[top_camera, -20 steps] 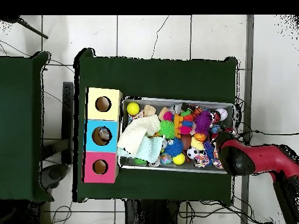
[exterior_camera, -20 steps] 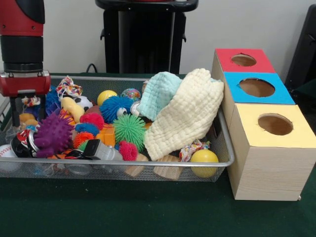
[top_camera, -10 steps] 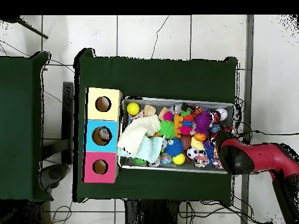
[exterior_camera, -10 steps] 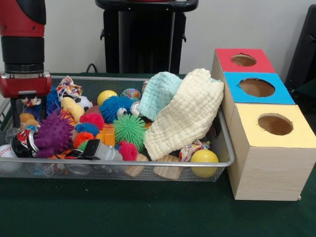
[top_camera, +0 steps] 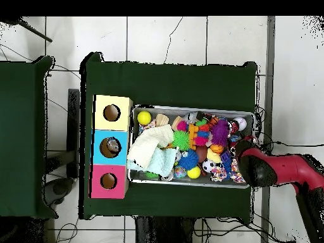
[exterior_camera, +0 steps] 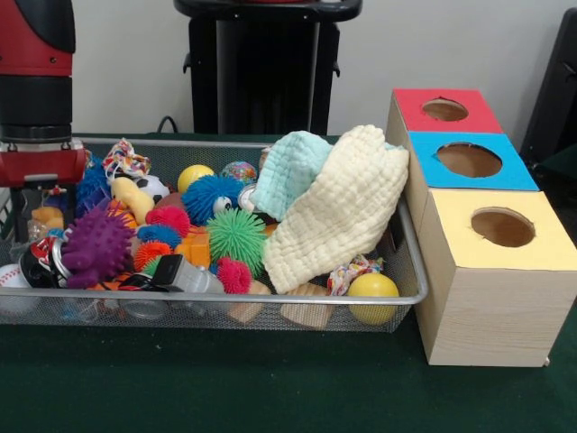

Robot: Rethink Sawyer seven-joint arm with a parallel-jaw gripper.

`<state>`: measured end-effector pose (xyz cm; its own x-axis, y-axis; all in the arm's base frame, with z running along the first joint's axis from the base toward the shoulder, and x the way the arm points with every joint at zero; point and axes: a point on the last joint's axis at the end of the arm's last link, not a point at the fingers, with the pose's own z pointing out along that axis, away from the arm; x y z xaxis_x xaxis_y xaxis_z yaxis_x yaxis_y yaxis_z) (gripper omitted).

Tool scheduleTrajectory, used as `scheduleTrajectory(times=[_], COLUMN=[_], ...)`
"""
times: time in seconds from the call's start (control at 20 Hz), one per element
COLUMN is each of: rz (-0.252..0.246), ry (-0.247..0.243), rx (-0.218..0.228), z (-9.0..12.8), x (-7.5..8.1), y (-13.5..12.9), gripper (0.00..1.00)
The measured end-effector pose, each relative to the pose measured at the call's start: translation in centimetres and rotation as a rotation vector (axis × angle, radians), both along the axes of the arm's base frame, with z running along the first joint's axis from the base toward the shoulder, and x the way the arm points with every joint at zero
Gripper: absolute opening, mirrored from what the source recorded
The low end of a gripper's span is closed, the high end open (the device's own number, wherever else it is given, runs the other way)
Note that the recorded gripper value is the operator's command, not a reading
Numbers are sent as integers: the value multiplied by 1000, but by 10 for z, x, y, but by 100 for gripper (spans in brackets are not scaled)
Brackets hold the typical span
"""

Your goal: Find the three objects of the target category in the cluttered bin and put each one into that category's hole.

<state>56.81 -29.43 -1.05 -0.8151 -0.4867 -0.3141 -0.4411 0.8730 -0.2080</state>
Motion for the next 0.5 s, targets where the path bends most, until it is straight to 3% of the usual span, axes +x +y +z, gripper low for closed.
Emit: scheduleTrajectory(times=[0.5], rz=[11], ry=[-12], rx=[5], z=[-11], x=[7], y=[-7], gripper=[100])
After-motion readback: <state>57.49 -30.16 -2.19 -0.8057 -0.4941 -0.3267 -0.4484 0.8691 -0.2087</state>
